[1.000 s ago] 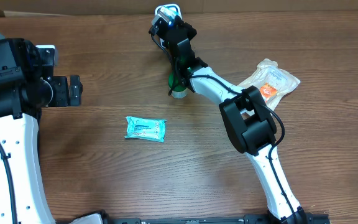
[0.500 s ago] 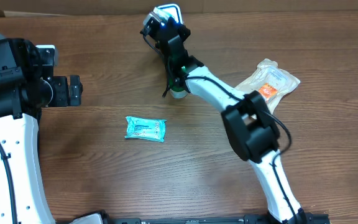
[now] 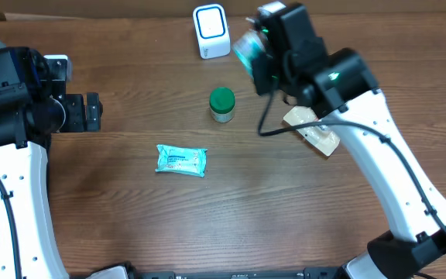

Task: Scan the item barcode
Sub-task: 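Carry the teal pack right and drop it on the mushroom bag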

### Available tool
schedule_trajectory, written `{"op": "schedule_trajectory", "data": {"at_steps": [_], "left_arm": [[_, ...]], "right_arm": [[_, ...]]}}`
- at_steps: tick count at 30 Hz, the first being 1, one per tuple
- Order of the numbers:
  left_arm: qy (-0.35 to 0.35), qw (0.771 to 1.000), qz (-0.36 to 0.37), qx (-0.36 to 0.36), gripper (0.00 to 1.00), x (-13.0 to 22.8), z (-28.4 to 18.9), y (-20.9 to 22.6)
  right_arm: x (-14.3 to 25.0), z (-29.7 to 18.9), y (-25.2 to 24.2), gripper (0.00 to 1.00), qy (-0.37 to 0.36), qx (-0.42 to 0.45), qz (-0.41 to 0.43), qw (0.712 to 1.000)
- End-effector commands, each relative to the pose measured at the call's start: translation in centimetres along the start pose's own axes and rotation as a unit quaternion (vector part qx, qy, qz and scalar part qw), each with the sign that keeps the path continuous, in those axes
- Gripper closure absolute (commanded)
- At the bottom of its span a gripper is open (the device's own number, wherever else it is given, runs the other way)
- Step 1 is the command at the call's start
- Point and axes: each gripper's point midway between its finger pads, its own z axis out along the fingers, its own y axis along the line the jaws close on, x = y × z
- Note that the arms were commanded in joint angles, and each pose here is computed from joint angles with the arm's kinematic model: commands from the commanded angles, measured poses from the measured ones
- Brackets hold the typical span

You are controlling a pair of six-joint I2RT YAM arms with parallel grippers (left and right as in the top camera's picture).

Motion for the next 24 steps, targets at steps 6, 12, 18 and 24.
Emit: {"op": "schedule_trajectory", "data": {"at_steps": [6, 12, 18, 24], "left_arm": [[-0.015, 1.0, 0.006, -0.006, 0.0, -0.6, -0.8, 0.3], [-0.015, 1.0, 0.006, -0.006, 0.01, -0.6, -0.8, 0.3], [-0.015, 1.0, 0.006, -0.006, 0.0, -0.6, -0.8, 0.3], [-0.015, 1.0, 0.006, -0.006, 0.0, -0.6, -0.8, 0.3]], "right_arm": [[6.4, 4.8, -12.4, 0.96, 0.122, 0.056, 0.293, 0.947], [12.5, 10.9, -17.6, 0.96, 0.152, 0.028, 0.414, 0.897], [14.7, 13.1, -18.8, 0.85, 0.155, 0.003, 0.429, 0.89], [15.2, 13.3, -18.6, 0.57, 0.166, 0.005, 0.423, 0.891]]}}
